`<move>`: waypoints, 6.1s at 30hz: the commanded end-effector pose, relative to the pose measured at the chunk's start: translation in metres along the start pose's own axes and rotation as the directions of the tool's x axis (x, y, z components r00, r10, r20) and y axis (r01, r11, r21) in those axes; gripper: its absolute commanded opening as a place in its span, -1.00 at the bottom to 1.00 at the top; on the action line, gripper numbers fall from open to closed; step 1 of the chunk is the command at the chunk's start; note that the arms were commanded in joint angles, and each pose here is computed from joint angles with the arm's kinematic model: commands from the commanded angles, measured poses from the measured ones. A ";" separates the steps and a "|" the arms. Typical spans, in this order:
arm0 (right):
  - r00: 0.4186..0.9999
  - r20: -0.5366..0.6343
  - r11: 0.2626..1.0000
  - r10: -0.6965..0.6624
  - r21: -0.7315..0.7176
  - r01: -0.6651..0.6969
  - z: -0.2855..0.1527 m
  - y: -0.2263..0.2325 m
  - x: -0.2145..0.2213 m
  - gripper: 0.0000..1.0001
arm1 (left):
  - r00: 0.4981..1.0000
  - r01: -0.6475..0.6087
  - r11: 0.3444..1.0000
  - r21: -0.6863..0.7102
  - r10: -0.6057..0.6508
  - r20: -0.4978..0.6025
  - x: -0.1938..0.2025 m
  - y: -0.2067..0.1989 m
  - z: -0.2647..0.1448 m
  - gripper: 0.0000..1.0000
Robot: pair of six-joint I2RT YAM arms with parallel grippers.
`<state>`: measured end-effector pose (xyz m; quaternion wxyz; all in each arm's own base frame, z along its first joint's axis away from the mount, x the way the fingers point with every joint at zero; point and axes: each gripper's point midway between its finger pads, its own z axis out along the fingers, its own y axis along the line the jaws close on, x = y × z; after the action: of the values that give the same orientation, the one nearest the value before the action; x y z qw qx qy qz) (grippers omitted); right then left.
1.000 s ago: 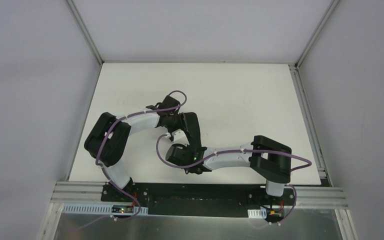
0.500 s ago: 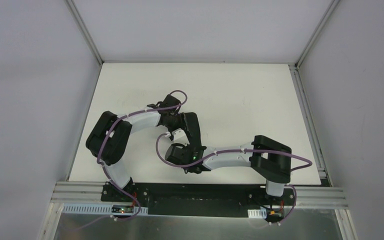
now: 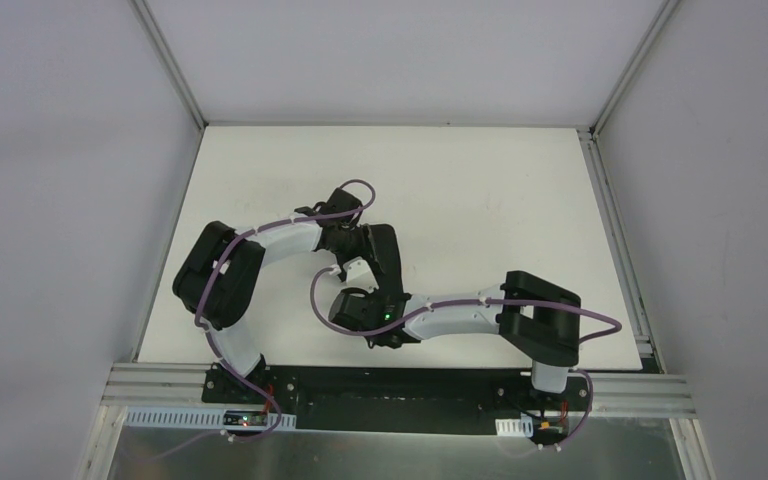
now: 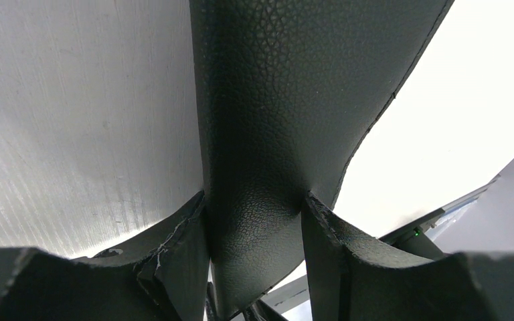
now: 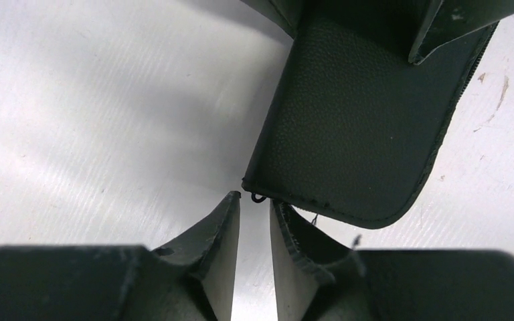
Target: Sort the hair-cutting tools
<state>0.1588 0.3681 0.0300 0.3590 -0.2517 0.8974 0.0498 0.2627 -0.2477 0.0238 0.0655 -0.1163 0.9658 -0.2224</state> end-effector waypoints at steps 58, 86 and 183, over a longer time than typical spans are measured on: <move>0.977 0.000 0.976 0.214 0.034 -0.214 -0.033 -0.085 0.056 -1.00 | 1.000 0.007 0.970 -0.241 -0.003 0.016 -0.017 0.066 0.010 -0.47; 0.931 0.123 0.939 0.343 -0.060 -0.338 0.008 -0.019 -0.012 0.09 | 0.998 0.059 0.982 -0.180 -0.058 0.008 -0.008 0.057 0.006 -0.46; 0.934 -0.241 0.913 0.263 -0.249 -0.322 0.044 0.011 -0.032 -1.00 | 0.865 0.445 0.894 0.042 -0.442 0.237 0.005 0.123 -0.020 -1.00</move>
<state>0.2193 0.4379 0.0241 0.2415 -0.1525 0.9270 0.2432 0.2683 -0.1541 0.0281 0.1746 -0.3640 0.8665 -0.2936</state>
